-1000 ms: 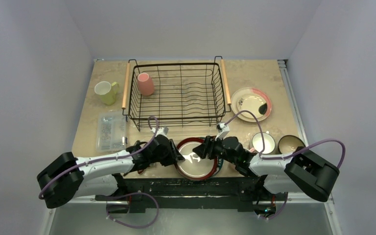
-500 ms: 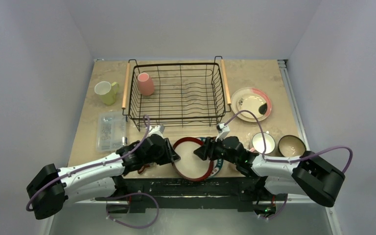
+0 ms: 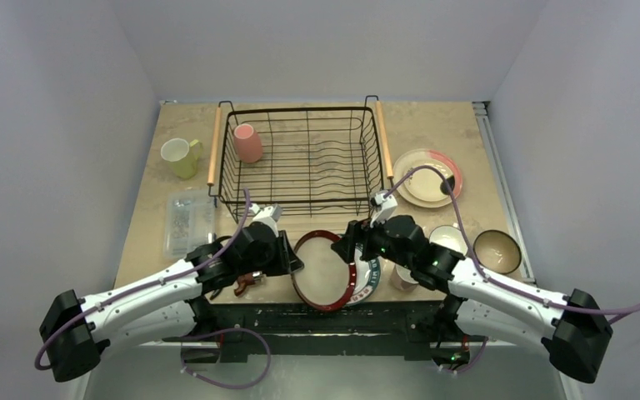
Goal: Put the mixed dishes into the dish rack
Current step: Pick up the plate from the corner of the board.
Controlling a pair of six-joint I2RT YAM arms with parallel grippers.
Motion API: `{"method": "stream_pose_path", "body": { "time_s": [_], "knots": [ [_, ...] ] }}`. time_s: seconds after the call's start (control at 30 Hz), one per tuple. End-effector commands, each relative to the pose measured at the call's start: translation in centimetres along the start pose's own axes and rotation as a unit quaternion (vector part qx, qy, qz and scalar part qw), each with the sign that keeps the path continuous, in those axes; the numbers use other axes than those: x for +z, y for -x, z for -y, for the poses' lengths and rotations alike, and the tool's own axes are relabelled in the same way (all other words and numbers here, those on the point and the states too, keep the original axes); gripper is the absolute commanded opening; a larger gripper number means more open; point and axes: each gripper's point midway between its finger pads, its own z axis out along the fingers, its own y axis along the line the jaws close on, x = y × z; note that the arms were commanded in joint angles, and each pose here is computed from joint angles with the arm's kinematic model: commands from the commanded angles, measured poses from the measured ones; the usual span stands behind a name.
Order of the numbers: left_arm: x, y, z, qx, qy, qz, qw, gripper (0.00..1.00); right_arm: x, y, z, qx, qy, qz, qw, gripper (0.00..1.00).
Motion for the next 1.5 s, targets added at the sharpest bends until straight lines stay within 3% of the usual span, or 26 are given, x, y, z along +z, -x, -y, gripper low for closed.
{"method": "stream_pose_path", "body": {
  "time_s": [0.0, 0.4, 0.6, 0.73, 1.03, 1.17, 1.27, 1.47],
  "knots": [
    [-2.5, 3.3, 5.3, 0.009, -0.095, 0.050, 0.994, 0.00, -1.5, 2.0, 0.2, -0.045, -0.035, 0.000, 0.998, 0.81],
    [-6.6, 4.9, 8.6, 0.034, -0.145, 0.063, 0.987, 0.00, -4.1, 6.4, -2.1, -0.069, -0.032, 0.025, 0.997, 0.84],
    [-8.5, 5.7, 11.1, 0.066, -0.186, 0.061, 0.979, 0.00, -6.9, 9.5, -2.2, -0.094, -0.052, 0.066, 0.992, 0.98],
    [-9.4, 6.2, 12.0, 0.084, -0.202, 0.060, 0.974, 0.00, -7.8, 10.9, -2.6, -0.106, -0.050, 0.066, 0.991, 0.99],
    [-11.4, 6.5, 13.2, 0.125, -0.251, 0.033, 0.959, 0.00, -9.1, 14.3, -3.0, -0.077, 0.040, 0.061, 0.994, 0.99],
    [-12.2, 6.2, 12.9, 0.146, -0.255, 0.036, 0.955, 0.00, -8.0, 12.6, -4.4, -0.065, 0.125, 0.017, 0.990, 0.99],
    [-12.5, 5.9, 12.9, 0.153, -0.262, 0.031, 0.952, 0.00, -8.8, 10.9, -7.7, -0.079, 0.254, -0.021, 0.964, 0.99],
    [-13.9, 5.1, 14.1, 0.182, -0.300, 0.011, 0.937, 0.00, -7.6, 8.0, -7.5, -0.056, 0.297, -0.073, 0.950, 0.98]
  ]
}}
